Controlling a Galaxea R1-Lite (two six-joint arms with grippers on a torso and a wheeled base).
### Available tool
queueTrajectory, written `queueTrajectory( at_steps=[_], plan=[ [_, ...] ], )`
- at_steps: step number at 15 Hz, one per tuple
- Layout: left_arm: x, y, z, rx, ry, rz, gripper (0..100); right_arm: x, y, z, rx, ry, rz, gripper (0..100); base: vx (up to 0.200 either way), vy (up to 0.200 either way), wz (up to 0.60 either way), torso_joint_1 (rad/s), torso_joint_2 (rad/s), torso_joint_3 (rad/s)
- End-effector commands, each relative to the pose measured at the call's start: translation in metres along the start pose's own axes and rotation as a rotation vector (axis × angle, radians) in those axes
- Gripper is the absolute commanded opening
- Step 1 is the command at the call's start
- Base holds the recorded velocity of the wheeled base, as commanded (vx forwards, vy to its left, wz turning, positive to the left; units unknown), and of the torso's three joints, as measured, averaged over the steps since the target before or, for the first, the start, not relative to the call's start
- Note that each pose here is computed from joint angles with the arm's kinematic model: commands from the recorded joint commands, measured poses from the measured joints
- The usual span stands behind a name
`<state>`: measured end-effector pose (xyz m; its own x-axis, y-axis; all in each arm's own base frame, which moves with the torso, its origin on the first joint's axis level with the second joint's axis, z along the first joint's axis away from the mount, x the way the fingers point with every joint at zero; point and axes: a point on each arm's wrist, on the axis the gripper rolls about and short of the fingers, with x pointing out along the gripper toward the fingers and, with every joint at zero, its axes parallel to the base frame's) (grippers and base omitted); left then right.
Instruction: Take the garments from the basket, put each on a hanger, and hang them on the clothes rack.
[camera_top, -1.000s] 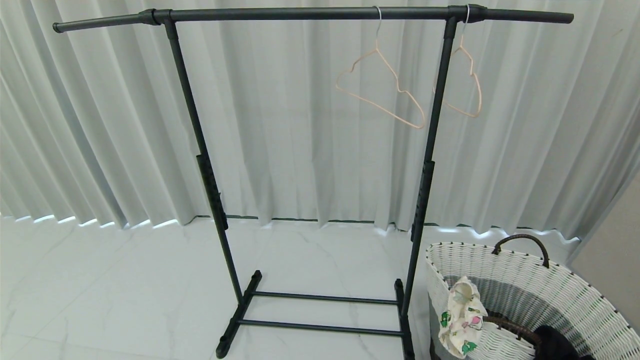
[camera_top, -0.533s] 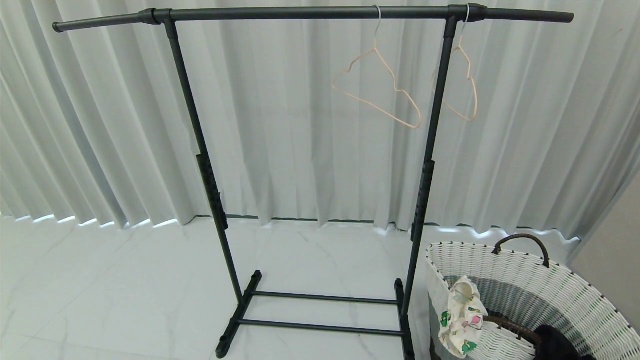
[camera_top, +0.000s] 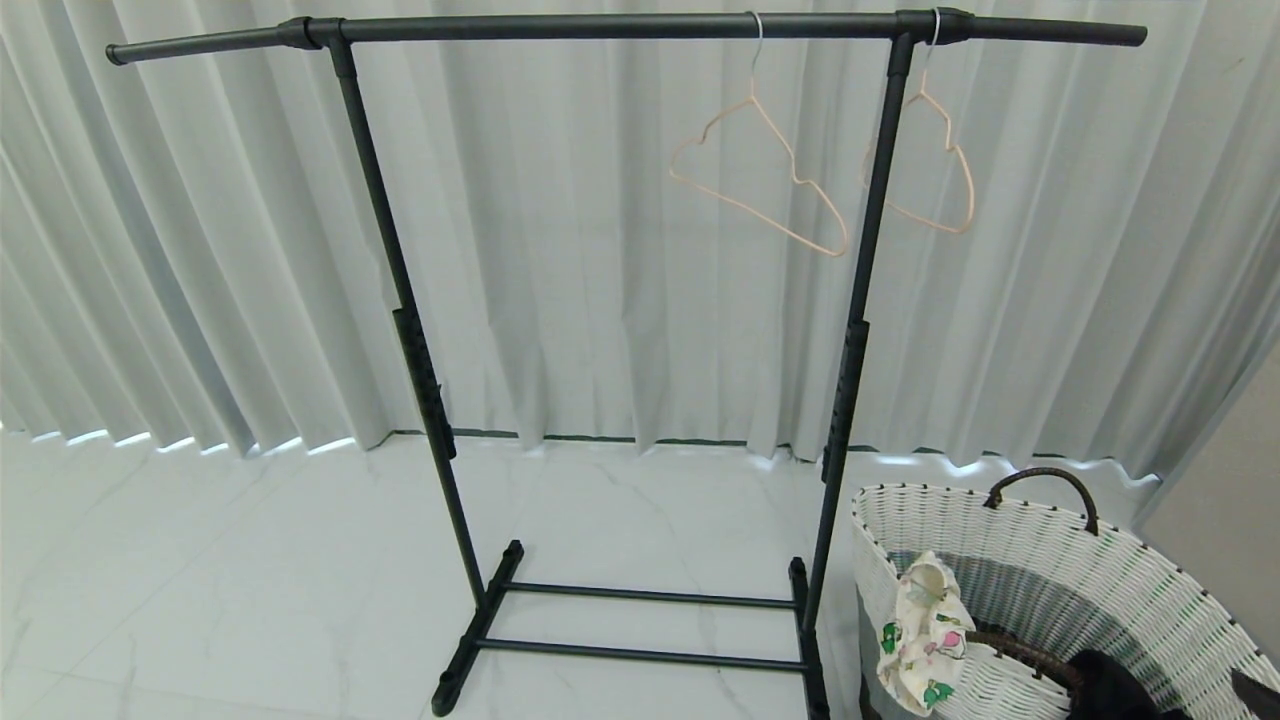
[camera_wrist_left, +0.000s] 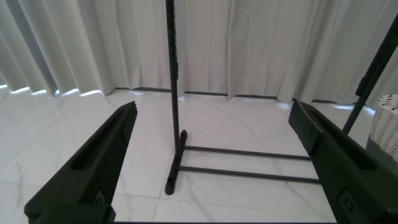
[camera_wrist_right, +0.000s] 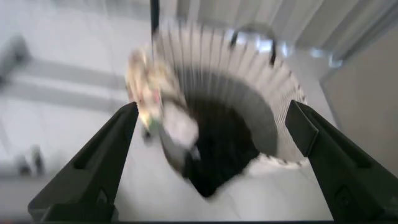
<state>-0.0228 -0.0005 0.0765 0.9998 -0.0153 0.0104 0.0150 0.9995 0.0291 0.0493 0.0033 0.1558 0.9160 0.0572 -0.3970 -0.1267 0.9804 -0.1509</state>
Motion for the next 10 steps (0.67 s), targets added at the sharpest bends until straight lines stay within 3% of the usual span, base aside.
queueTrajectory(
  at_steps=[1, 3, 4, 7, 10],
  plan=[
    [0.0, 0.0, 0.0, 0.0, 0.001, 0.0, 100, 0.093, -0.01, 0.002, -0.228, 0.486, 0.092, 100, 0.0, 0.0, 0.0, 0.0, 0.0, 0.0],
    [0.0, 0.0, 0.0, 0.0, 0.001, 0.0, 100, 0.117, -0.026, -0.015, -0.31, 0.656, 0.097, 100, 0.0, 0.0, 0.0, 0.0, 0.0, 0.0],
    [0.0, 0.0, 0.0, 0.0, 0.001, 0.0, 100, 0.126, -0.034, -0.022, -0.345, 0.697, 0.107, 100, 0.0, 0.0, 0.0, 0.0, 0.0, 0.0],
    [0.0, 0.0, 0.0, 0.0, 0.0, 0.0, 100, 0.148, -0.047, -0.037, -0.415, 0.737, 0.133, 100, 0.0, 0.0, 0.0, 0.0, 0.0, 0.0],
    [0.0, 0.0, 0.0, 0.0, 0.0, 0.0, 100, 0.171, -0.051, -0.048, -0.424, 0.738, 0.142, 100, 0.0, 0.0, 0.0, 0.0, 0.0, 0.0]
  ],
)
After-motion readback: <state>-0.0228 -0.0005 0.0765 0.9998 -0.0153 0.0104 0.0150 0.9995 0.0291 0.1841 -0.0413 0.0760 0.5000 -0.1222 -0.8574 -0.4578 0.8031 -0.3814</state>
